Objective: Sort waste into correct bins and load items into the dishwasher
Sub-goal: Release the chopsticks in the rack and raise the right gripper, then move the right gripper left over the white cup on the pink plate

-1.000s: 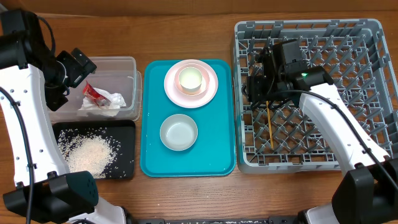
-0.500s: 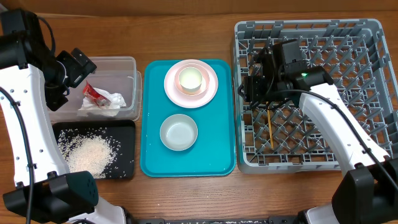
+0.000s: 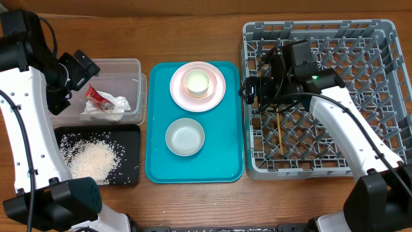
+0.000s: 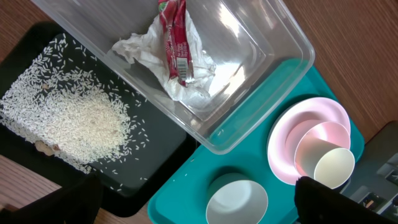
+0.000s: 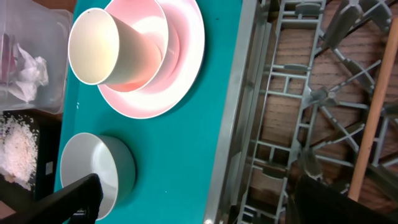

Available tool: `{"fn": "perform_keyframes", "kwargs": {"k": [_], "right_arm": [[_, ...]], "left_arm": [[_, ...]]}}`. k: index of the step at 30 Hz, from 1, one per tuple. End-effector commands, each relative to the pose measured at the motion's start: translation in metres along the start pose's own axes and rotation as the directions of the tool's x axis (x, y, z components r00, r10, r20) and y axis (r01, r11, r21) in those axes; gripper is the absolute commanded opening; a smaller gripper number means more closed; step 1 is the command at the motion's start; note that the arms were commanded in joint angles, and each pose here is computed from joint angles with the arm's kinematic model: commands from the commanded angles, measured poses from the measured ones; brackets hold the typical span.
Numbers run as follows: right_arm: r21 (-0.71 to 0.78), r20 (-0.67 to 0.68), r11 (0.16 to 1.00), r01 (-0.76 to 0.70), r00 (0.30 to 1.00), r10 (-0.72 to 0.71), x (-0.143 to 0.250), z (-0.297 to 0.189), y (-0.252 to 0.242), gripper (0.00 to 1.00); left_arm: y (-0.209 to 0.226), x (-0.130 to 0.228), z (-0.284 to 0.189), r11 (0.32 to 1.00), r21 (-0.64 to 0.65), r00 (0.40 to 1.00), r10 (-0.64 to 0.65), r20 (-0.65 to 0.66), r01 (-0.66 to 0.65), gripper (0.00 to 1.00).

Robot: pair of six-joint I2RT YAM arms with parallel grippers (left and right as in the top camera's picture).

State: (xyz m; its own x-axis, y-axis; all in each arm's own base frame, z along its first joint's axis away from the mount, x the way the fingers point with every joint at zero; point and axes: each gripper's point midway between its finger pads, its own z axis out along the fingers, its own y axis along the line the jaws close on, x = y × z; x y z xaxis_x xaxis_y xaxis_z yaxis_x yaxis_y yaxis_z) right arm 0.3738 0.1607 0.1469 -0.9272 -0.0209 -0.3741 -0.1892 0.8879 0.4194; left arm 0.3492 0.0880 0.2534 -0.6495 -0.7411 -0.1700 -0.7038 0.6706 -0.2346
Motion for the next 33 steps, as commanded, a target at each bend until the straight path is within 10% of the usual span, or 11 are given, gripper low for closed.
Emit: {"fn": "perform_keyframes", "kwargs": {"k": [1, 13, 18, 25, 33], "right_arm": [[-0.018, -0.012, 0.999, -0.029, 1.000, 0.028, 0.003, 0.004, 0.004, 1.00], [-0.074, 0.114, 0.997, 0.020, 0.993, -0.012, -0.040, -0.020, 0.041, 0.84], [-0.019, 0.214, 0.997, 0.079, 0.974, -0.074, -0.073, -0.069, 0.076, 0.48], [-0.013, 0.384, 0.986, 0.168, 0.911, -0.150, -0.110, -0.123, 0.124, 0.38], [-0.008, 0.416, 0.971, 0.238, 0.884, -0.213, -0.141, -0.078, 0.130, 0.17]], "left_arm": [[-0.004, 0.000, -0.013, 0.999, 0.028, 0.999, 0.020, 0.034, -0.021, 1.00], [-0.004, 0.000, -0.013, 0.999, 0.028, 0.999, 0.020, 0.034, -0.021, 1.00], [-0.004, 0.000, -0.013, 0.999, 0.028, 0.999, 0.020, 0.034, -0.021, 1.00], [-0.004, 0.000, -0.013, 0.999, 0.028, 0.999, 0.020, 0.034, -0.021, 1.00], [-0.004, 0.000, -0.013, 0.999, 0.028, 0.999, 0.020, 0.034, -0.021, 1.00]]}}
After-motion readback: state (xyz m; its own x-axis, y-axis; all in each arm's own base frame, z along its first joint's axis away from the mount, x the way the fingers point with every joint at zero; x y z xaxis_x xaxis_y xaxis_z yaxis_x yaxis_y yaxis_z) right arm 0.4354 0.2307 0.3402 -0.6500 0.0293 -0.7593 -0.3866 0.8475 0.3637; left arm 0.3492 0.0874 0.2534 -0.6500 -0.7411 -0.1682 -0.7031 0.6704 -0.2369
